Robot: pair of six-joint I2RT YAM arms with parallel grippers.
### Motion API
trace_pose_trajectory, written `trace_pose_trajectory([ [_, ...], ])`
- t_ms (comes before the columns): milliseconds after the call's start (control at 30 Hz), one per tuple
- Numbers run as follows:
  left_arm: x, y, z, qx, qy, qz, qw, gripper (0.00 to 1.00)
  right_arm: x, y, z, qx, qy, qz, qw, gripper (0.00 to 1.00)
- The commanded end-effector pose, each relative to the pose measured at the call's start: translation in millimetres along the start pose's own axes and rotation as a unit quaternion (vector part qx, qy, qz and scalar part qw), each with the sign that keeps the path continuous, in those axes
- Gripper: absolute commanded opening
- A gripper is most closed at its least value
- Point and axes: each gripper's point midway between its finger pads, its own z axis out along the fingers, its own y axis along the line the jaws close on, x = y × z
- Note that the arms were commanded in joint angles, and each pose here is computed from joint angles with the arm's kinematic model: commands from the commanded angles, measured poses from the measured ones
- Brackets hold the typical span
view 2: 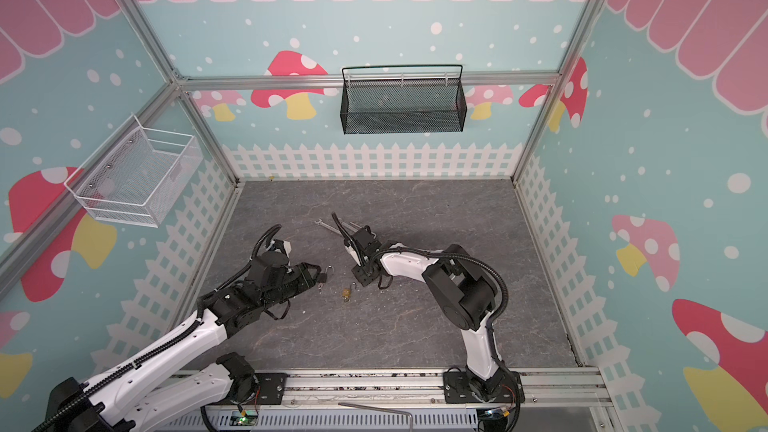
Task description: Unlock with the key
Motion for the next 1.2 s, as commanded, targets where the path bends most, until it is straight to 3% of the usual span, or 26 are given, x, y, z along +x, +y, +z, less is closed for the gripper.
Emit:
trace_pose_trajectory([
  [0,-2,1,2,0.003,-0.004,-0.015,1.000,0.45,-6,1,2,0.007,-0.002,-0.015,1.000,0.27],
  [633,0,8,1,0.003,-0.007,-0.025,1.000,0.45,-1,6,14,-0.002,0.011,-0.025,1.000,0.22],
  [933,2,6,1,0.014,-0.003,-0.041,0.999,0.45,-6,5,6,0.003,-0.001,-0.038,0.999,0.08],
  [1167,2,-10,-7,0.061,0.003,-0.073,0.995,0.46,-26,8,-22,-0.005,-0.054,-0.056,0.997,0.00],
])
